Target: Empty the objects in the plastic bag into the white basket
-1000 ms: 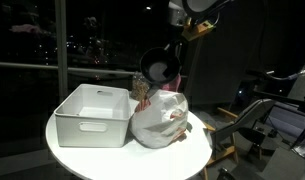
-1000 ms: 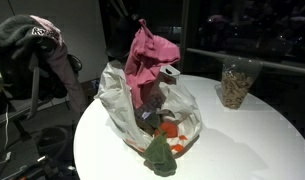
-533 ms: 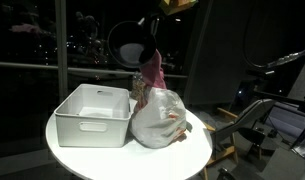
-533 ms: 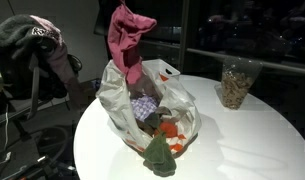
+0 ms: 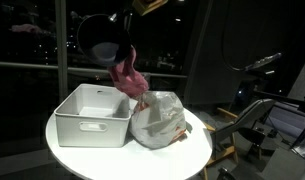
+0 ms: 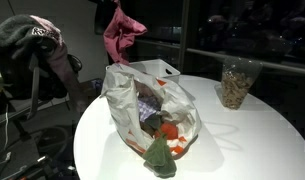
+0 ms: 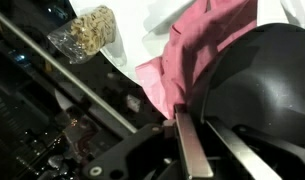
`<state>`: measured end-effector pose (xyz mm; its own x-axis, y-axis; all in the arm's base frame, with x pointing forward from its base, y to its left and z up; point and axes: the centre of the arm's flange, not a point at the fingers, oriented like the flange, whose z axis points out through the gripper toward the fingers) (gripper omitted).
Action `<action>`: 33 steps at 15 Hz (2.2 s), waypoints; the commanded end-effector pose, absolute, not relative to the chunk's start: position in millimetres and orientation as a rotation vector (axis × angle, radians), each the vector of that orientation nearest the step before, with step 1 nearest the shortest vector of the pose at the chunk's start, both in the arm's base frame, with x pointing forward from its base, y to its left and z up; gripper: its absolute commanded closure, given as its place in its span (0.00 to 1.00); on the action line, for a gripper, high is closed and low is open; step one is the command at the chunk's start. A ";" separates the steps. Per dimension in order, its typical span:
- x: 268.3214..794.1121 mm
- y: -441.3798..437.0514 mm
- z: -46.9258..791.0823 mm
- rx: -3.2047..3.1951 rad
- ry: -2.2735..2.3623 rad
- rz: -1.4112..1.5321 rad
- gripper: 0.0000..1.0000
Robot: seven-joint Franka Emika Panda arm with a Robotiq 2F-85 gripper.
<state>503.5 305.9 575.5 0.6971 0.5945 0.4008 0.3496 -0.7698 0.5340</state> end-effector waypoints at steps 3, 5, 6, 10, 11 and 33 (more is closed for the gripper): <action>561.8 348.0 487.9 2.488 0.897 0.738 0.97; 564.5 363.0 453.3 2.498 0.973 0.699 0.97; 565.7 368.7 435.7 2.489 1.003 0.682 0.97; 565.0 371.4 408.1 2.458 1.087 0.620 0.58; 565.0 368.4 410.0 2.453 1.092 0.625 0.52; 474.2 -68.4 366.3 2.548 0.179 -0.065 0.00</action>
